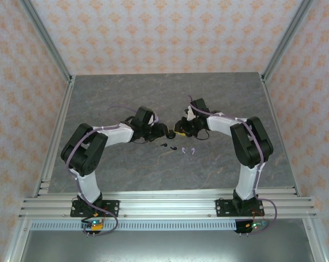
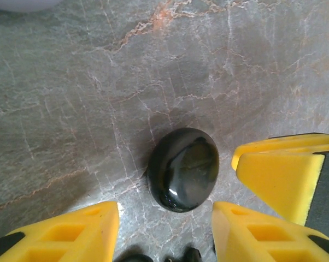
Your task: Insert the wireless bluetooth earbuds into the charging case
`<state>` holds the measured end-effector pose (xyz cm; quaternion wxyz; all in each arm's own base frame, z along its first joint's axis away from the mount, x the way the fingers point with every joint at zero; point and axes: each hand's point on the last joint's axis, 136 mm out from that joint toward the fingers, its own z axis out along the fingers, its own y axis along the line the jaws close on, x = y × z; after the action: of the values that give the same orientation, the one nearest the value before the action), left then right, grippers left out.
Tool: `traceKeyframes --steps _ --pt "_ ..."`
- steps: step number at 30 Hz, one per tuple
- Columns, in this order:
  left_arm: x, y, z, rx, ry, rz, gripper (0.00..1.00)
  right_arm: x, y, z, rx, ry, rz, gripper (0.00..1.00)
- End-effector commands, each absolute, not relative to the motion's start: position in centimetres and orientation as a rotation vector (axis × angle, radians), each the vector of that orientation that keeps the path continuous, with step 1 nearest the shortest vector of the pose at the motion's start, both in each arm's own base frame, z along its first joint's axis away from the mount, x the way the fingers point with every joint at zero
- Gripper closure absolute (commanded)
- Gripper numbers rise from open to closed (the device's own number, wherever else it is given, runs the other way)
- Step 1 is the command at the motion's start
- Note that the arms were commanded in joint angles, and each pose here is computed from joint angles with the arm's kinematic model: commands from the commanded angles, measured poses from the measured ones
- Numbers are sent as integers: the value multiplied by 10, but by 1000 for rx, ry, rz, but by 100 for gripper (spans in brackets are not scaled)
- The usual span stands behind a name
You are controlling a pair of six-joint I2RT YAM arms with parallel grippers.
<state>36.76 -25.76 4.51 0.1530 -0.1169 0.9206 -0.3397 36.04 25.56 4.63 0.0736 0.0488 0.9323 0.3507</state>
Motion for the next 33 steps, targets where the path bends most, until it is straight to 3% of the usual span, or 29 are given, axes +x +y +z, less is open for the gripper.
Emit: traceKeyframes --steps 1,23,33 --pt "373 -263 47 -340 2620 -1015 51 364 256 45 160 2794 1069 72" --pt "376 -278 26 -313 2658 -1049 52 364 259 31 187 2823 1090 76" --pt "378 -284 19 -324 2669 -1059 57 362 258 26 200 2836 1081 79"
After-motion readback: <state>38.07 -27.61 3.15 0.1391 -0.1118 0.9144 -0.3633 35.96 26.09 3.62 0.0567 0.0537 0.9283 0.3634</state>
